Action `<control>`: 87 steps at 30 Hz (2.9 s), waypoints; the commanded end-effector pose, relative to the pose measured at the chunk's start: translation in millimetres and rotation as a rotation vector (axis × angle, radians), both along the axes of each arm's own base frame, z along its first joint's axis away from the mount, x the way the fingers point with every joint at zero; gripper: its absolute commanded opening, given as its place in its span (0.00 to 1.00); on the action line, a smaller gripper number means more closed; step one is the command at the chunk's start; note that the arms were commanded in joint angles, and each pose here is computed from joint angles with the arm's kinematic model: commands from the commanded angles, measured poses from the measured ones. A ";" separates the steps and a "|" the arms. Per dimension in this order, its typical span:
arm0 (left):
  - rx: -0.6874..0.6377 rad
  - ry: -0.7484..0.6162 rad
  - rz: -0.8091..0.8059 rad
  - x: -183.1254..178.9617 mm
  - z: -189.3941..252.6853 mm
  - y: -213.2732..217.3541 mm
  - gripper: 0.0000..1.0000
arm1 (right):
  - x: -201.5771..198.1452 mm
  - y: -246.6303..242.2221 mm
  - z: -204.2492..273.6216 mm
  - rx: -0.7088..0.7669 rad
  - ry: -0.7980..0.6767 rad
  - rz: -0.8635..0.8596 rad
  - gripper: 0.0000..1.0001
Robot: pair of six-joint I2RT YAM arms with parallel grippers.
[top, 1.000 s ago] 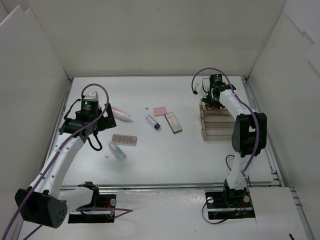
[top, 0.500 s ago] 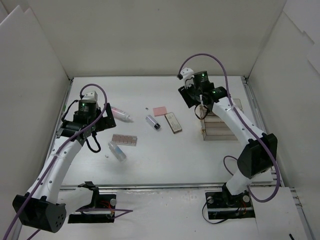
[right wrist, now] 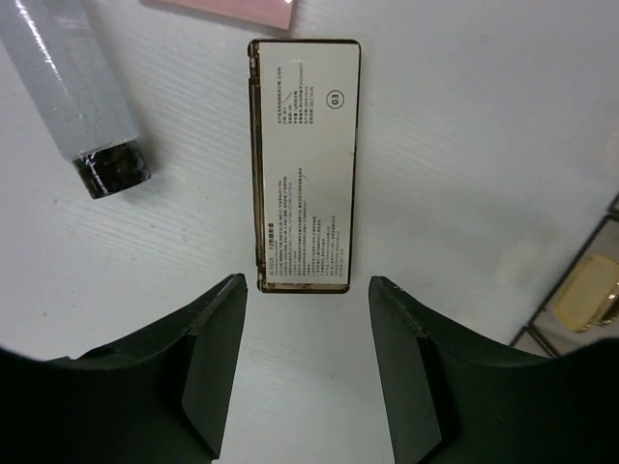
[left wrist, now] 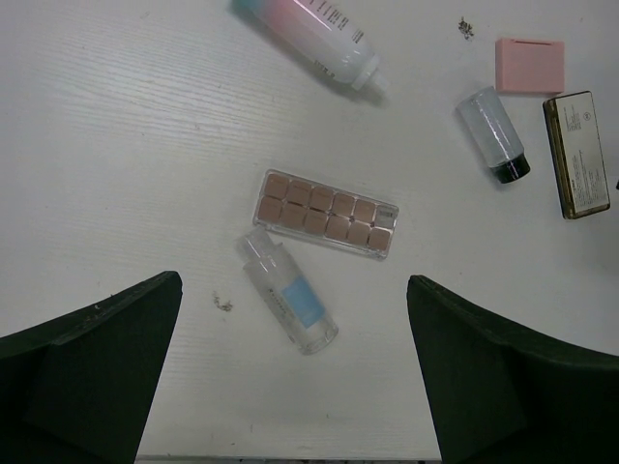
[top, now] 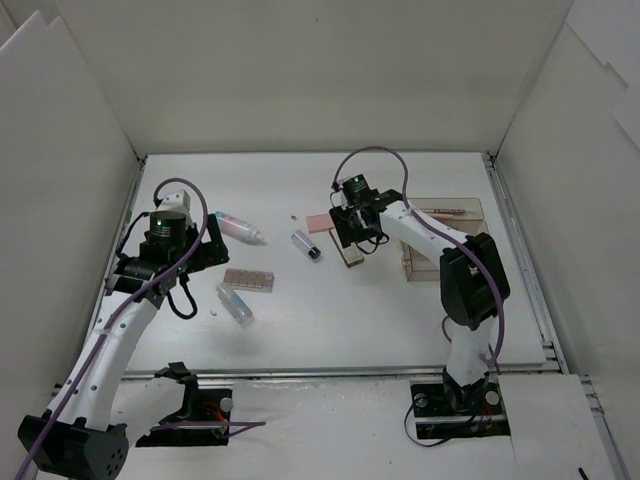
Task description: Organize the makeup
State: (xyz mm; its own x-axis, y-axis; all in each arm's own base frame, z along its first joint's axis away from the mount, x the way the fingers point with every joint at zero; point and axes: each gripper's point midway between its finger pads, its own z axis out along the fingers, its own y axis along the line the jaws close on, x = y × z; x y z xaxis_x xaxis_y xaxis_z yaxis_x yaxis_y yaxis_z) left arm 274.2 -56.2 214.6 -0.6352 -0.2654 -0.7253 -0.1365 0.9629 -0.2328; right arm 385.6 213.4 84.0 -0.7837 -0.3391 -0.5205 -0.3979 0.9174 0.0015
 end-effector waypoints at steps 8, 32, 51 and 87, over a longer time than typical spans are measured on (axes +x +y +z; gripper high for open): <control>0.004 -0.055 0.009 -6.1 11.2 4.3 0.97 | 25.5 9.4 -29.4 -0.013 0.017 -0.135 0.52; 0.014 -0.034 -0.001 0.2 2.4 2.5 0.97 | 2.7 32.8 -72.9 -0.003 0.150 -0.067 0.61; 0.013 -0.051 0.001 5.0 8.8 2.0 0.97 | 7.2 -0.6 -7.7 0.024 0.031 -0.123 0.03; 0.013 -0.049 -0.022 11.6 7.1 -7.5 0.97 | 22.6 -255.7 68.1 0.493 -0.364 -1.669 0.15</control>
State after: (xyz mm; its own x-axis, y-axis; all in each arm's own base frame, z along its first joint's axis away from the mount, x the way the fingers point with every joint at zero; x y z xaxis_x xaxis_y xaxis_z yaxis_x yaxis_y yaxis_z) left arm 276.2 -64.6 196.9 -0.6726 -0.2352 -0.7016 -0.1140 0.9698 -0.2158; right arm 387.3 -26.2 133.1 -0.1393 0.8310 -0.5385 0.8250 0.3982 0.4011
